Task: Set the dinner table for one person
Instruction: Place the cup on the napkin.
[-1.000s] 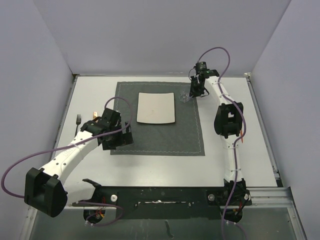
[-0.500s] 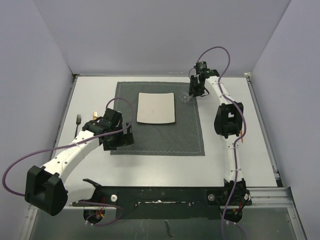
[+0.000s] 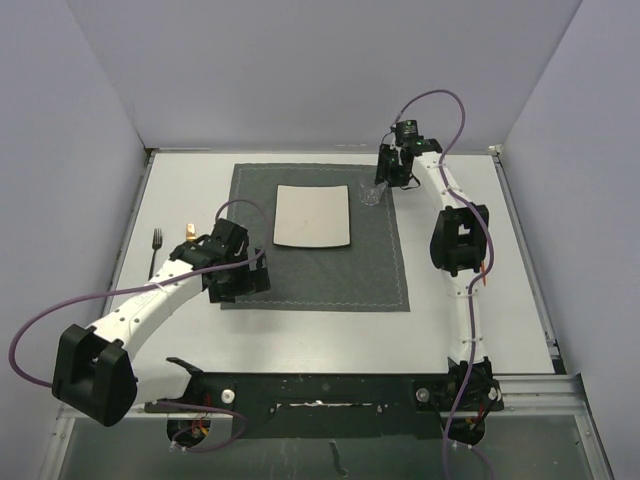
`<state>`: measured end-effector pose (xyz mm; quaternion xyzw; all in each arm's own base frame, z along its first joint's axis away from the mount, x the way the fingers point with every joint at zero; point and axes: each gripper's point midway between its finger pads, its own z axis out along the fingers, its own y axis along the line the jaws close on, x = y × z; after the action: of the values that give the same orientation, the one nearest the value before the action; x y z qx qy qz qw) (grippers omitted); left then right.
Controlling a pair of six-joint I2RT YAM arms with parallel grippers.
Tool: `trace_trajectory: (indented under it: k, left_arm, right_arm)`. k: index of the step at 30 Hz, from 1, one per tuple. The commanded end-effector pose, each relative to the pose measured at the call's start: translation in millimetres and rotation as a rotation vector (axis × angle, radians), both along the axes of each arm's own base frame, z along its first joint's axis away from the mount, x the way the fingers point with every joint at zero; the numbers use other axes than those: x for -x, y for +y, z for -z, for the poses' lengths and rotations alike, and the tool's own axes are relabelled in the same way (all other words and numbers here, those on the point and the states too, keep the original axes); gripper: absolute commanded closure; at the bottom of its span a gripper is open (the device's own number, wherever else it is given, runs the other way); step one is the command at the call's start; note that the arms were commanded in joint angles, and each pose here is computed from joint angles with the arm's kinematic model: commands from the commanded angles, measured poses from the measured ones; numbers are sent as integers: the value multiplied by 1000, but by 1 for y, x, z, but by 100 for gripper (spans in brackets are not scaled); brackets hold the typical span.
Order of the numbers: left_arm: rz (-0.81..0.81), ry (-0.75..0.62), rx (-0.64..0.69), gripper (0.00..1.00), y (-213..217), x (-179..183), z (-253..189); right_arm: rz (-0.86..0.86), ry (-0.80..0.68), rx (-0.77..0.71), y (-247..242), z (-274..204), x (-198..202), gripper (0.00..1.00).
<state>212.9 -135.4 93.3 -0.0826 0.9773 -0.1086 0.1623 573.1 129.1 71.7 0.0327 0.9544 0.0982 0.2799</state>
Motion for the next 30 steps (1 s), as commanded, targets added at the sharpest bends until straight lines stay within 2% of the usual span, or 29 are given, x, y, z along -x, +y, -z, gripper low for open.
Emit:
trace_trajectory:
  k: [1, 19, 26, 30]
  left_arm:
    - [-9, -33, 22, 2, -7, -10, -1]
    - [23, -53, 50, 2, -15, -4, -1]
    - [28, -76, 65, 2, -19, -3, -8]
    - [36, -100, 74, 2, -21, -2, -19]
  right_arm:
    - [-27, -150, -52, 5, -44, -24, 57]
    - [-28, -404, -106, -7, -129, -18, 49]
    - [-14, -438, -86, -16, -160, 1, 45]
    - [38, -357, 5, -41, -152, 21, 41]
